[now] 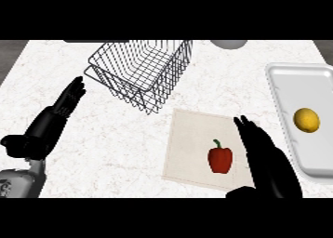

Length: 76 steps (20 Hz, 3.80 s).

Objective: Pick the bell pepper from the placemat and place it in the basket

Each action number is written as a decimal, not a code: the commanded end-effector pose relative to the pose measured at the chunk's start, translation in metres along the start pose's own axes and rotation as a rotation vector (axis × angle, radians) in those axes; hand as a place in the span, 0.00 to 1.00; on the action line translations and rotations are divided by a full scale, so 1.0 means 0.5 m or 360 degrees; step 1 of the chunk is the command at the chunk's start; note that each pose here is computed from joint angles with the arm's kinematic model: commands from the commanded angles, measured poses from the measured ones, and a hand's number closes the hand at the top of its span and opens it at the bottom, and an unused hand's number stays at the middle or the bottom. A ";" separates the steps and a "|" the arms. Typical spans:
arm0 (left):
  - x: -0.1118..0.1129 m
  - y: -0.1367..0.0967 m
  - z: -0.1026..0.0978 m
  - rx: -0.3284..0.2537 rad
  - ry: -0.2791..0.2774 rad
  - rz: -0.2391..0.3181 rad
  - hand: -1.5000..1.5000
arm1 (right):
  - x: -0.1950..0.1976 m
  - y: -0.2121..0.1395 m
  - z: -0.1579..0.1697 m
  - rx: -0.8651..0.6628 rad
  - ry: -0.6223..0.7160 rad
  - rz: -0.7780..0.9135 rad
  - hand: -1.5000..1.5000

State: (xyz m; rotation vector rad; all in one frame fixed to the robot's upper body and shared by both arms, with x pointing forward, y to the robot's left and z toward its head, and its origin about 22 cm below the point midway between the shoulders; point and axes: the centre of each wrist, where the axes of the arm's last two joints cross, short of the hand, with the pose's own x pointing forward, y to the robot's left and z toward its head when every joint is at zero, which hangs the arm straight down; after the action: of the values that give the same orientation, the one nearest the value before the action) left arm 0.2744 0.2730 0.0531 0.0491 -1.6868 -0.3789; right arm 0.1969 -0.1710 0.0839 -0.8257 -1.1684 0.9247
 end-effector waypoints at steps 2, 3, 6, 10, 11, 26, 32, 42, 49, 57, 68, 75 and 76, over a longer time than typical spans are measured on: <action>0.008 -0.010 -0.005 0.0002 -0.0011 0.0001 0.50 | 0.002 0.021 -0.010 0.0001 -0.0036 -0.0026 0.00; 0.019 0.004 -0.016 -0.0017 0.0016 -0.0015 0.50 | -0.009 0.028 -0.029 -0.0018 -0.0062 -0.0052 0.00; -0.006 -0.002 -0.019 0.0006 0.0004 -0.0005 0.50 | 0.026 0.031 -0.006 -0.0020 -0.0111 -0.0085 0.00; 0.001 -0.023 -0.018 -0.0029 -0.0017 0.0006 0.50 | 0.067 0.047 -0.012 0.0000 -0.0096 -0.0058 0.00; 0.015 0.011 -0.027 -0.0018 -0.0018 0.0019 0.50 | 0.000 0.017 -0.052 0.0007 -0.0083 -0.0041 0.00; -0.032 -0.007 0.022 -0.0005 -0.0012 0.0007 0.50 | 0.048 0.072 -0.045 0.0054 0.0011 0.0079 0.00; 0.058 -0.030 -0.012 0.0017 -0.0026 -0.0032 0.50 | 0.027 0.122 -0.092 0.0084 0.0083 0.0125 0.00; 0.030 0.005 0.007 -0.0013 0.0002 0.0012 0.50 | -0.017 0.158 -0.092 0.0196 0.0105 0.0107 0.00; -0.002 0.000 0.003 -0.0002 0.0008 0.0011 0.50 | -0.043 0.184 -0.116 0.0391 0.0087 0.0191 1.00; 0.010 -0.003 -0.030 -0.0022 0.0002 0.0005 0.50 | -0.016 0.192 -0.099 0.0353 -0.0006 0.0370 1.00; 0.043 -0.058 -0.065 -0.0201 -0.0112 0.0007 0.50 | 0.222 0.173 -0.105 0.0047 0.0052 0.0346 1.00; 0.040 -0.083 -0.074 -0.0273 -0.0128 0.0027 0.50 | 0.291 0.129 -0.114 -0.0138 0.0078 0.0033 1.00; 0.038 -0.092 -0.081 -0.0283 -0.0126 0.0033 0.50 | 0.304 0.114 -0.114 -0.0168 0.0049 -0.0036 1.00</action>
State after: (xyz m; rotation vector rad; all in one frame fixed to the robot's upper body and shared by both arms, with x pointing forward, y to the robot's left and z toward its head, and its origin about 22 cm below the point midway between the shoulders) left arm 0.2993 0.2243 0.0641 -0.0920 -1.7248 -0.5016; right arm 0.2588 -0.0245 0.0576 -0.9433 -1.1547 1.0059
